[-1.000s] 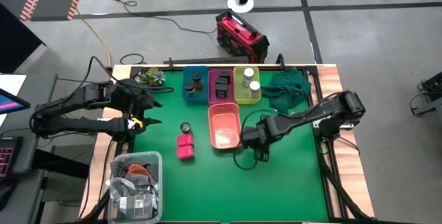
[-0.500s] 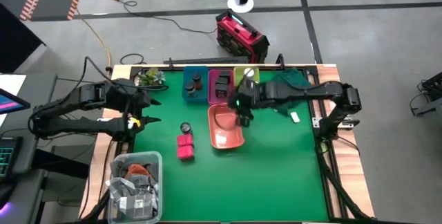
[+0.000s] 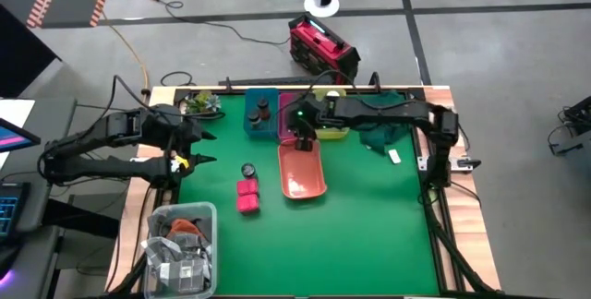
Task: Sort spices by type
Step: Put the black seasoning can into the pink bin
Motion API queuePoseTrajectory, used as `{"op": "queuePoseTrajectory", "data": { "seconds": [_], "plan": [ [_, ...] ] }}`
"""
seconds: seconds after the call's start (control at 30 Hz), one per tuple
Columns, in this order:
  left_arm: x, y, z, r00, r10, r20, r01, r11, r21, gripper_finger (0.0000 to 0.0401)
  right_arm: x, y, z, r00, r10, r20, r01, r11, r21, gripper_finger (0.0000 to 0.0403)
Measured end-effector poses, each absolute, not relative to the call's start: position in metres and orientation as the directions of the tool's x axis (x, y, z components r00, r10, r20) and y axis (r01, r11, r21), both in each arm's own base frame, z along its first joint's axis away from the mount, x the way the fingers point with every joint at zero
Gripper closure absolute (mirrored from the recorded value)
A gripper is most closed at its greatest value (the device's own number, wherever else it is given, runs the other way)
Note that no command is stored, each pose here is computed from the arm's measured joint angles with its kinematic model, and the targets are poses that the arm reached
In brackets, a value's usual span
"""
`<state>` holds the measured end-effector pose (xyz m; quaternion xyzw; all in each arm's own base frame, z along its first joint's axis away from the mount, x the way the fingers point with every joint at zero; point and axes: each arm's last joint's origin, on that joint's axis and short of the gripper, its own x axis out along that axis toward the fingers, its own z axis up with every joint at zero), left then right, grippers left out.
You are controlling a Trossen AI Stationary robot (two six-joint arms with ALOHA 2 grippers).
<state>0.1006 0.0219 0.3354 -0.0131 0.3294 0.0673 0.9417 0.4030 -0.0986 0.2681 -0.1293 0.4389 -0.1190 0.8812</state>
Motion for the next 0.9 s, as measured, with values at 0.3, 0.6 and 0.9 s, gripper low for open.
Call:
{"op": "queuePoseTrajectory", "data": {
  "seconds": [0.3, 0.6, 0.9],
  "plan": [
    [0.100, 0.022, 0.335, 0.773, 0.122, -0.623, -0.143, 0.990, 0.016, 0.0099, 0.410, -0.122, 0.248, 0.569, -0.332, -0.753, 0.077, 0.933, -0.353, 0.0240],
    [0.100, 0.022, 0.335, 0.770, 0.128, -0.625, -0.164, 0.987, 0.000, 0.0099, 0.412, -0.132, 0.236, 0.556, -0.330, -0.763, 0.066, 0.932, -0.355, 0.0239],
    [0.100, 0.022, 0.335, 0.768, 0.127, -0.628, -0.168, 0.986, -0.006, 0.0099, 0.415, -0.134, 0.219, 0.507, -0.321, -0.800, 0.056, 0.939, -0.341, 0.0225]
  ]
}}
